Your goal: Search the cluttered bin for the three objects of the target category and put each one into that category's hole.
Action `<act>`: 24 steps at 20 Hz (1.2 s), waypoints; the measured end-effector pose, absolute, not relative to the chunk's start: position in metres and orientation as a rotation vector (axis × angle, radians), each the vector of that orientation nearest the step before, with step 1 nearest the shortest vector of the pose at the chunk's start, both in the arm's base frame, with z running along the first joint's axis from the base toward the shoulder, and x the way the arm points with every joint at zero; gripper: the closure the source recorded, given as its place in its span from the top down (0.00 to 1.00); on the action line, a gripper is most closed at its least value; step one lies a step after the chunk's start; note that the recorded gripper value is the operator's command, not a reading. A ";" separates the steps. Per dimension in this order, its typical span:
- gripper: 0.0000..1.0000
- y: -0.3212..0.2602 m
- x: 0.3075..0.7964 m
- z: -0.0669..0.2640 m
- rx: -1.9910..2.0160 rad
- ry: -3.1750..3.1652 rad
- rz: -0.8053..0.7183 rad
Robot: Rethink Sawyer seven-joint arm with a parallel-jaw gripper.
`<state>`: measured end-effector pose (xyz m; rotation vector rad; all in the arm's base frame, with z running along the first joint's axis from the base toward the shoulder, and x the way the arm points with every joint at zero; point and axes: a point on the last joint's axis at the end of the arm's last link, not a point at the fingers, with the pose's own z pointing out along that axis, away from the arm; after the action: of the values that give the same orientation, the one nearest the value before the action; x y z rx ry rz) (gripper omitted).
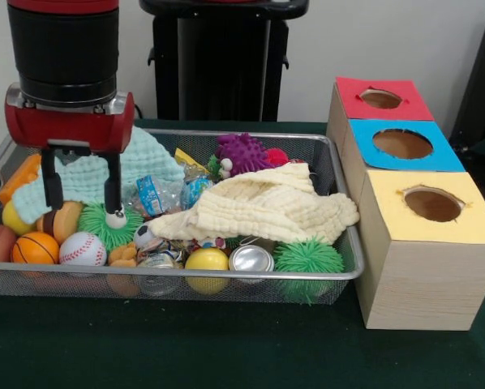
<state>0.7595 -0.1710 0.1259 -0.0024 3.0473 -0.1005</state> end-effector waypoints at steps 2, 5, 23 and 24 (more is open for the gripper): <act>1.00 -0.170 0.756 0.123 -0.006 3.052 -0.097; 1.00 -0.169 0.748 0.120 -0.013 3.052 -0.095; 1.00 -0.163 0.742 0.096 -0.054 3.025 -0.105; 1.00 -0.162 0.742 0.092 -0.055 3.025 -0.101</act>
<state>0.7422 -0.1617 0.0920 -0.0550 3.0254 -0.1012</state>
